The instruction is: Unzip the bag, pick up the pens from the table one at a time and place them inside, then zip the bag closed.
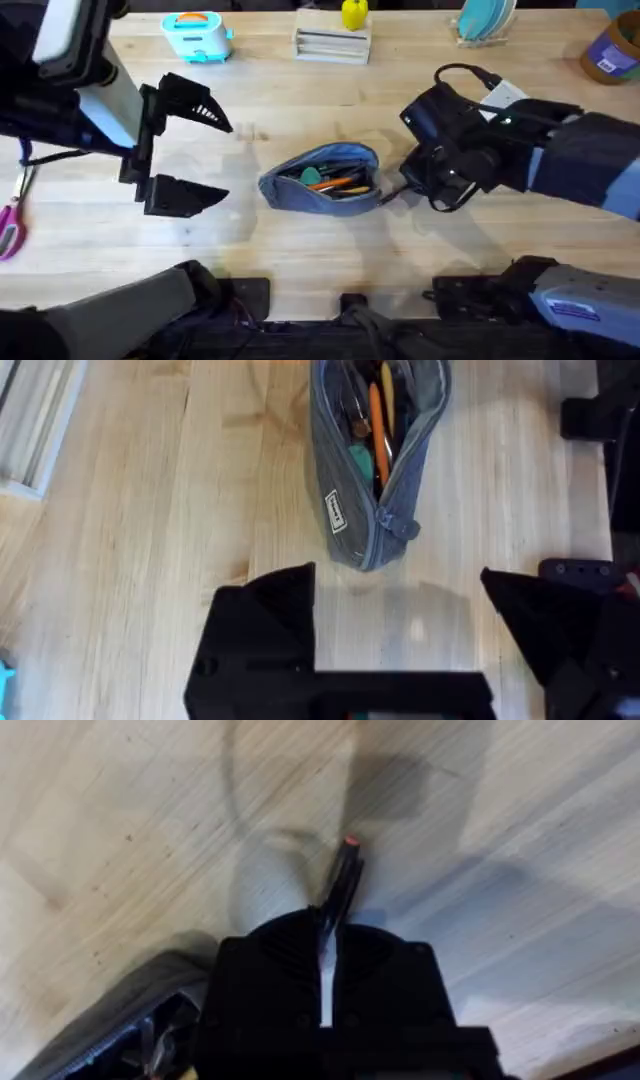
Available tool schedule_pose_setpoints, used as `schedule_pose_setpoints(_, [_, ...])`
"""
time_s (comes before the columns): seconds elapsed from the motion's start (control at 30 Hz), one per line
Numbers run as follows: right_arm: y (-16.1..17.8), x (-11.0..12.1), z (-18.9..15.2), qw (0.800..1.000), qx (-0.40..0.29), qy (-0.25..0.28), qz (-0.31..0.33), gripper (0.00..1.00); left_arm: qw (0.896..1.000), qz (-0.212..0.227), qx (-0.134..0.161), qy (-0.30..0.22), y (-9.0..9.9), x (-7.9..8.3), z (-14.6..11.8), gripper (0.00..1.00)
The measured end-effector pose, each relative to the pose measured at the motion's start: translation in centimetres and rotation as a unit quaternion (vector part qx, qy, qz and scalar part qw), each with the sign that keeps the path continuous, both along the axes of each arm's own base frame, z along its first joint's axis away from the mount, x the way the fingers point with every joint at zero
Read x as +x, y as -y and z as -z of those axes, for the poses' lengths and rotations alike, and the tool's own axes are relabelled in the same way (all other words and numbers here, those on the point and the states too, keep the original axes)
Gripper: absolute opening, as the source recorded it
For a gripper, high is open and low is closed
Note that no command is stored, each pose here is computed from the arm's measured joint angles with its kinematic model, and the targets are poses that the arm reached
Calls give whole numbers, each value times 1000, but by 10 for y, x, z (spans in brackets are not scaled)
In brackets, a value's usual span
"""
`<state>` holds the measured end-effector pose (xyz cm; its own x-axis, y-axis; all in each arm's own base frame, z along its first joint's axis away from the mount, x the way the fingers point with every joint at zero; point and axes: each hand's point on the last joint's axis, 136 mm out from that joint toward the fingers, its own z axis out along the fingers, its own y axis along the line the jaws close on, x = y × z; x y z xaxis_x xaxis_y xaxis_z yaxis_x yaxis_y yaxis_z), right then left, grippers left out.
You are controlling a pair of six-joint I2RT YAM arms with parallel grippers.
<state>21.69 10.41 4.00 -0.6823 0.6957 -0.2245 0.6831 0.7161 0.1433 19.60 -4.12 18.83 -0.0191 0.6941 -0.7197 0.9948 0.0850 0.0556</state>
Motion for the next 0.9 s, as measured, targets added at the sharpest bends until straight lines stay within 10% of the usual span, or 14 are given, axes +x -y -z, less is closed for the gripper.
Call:
schedule_pose_setpoints(0.5, [-2, 31, -92, 966, -54, 139, -211, 33, 1000, 0, 0, 0, 0, 0, 0, 993])
schedule_pose_setpoints(0.8, [-9, 41, -135, 883, -139, 209, -396, 31, 1000, 0, 0, 0, 0, 0, 0, 993])
schedule_pose_setpoints(0.9, [-44, 45, -156, 807, -143, 270, -505, 32, 1000, 0, 0, 0, 0, 0, 0, 993])
